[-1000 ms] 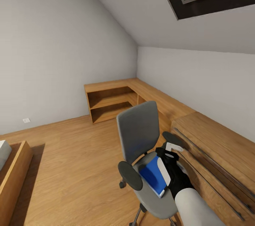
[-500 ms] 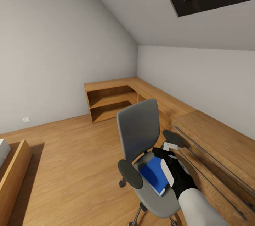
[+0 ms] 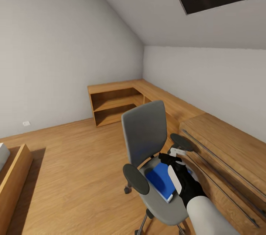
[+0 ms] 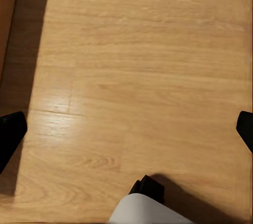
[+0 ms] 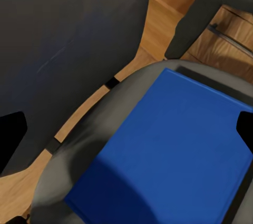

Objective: In the bedroom, organize the workspace by keeping the computer under the desk, ensuring the monitor is on the desk, placing the keyboard on the desk next to the monitor, placing the mouse on the desk next to the keyboard, moving the folder from the swivel chair onto the desk next to the mouse, stacking the notebook on top of the folder with the pen on top of the notebook, and positioning the swivel chair next to the desk.

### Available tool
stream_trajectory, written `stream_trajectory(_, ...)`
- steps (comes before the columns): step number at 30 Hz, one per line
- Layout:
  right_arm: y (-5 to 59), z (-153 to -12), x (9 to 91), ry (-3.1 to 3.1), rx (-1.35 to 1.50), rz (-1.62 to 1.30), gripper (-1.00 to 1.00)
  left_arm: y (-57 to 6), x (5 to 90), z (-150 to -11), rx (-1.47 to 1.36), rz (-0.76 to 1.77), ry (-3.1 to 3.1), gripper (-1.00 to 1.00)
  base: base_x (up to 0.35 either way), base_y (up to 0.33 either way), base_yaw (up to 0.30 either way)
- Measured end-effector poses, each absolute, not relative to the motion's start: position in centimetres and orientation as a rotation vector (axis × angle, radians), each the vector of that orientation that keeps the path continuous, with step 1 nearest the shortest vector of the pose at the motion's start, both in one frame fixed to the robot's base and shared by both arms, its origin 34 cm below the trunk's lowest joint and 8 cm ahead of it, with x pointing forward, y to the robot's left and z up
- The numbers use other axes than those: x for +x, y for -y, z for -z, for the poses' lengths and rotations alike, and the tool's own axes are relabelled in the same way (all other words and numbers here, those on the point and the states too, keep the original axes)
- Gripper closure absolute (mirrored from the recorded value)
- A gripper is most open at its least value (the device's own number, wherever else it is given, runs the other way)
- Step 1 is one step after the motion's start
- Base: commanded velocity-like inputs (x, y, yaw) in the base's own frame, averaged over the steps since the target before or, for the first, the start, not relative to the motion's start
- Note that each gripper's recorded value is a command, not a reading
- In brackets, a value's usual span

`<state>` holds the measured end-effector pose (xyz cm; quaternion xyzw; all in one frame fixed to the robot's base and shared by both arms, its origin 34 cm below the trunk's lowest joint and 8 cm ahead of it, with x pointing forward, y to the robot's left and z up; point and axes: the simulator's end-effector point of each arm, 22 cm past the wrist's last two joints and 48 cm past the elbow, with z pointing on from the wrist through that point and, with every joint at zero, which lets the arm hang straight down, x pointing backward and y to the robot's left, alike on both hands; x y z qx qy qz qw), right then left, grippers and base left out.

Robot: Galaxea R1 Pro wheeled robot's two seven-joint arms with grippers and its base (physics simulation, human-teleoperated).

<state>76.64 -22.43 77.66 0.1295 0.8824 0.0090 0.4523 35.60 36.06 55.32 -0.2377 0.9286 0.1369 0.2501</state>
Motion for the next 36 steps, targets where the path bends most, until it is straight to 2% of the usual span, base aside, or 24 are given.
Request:
stream_trajectory(16, 22.8, -75.3, 76.7, -2.172, 0.324, -0.011, -1.00, -32.7, 43.9, -60.3, -0.551, -0.166, -2.611, -1.00, 0.000, 0.000, 0.000)
stream_trajectory(25, 22.8, -73.8, 76.7, -2.175, 0.326, -0.006, -1.00, -28.5, 47.2, -62.6, -0.599, 0.048, -2.591, -1.00, 0.000, 0.000, 0.000)
stream_trajectory(36, 24.6, -72.0, 78.8, -2.226, 0.331, 0.055, -1.00, -25.3, 53.8, -65.1, -0.550, 0.189, -2.560, -1.00, 0.000, 0.000, 0.000)
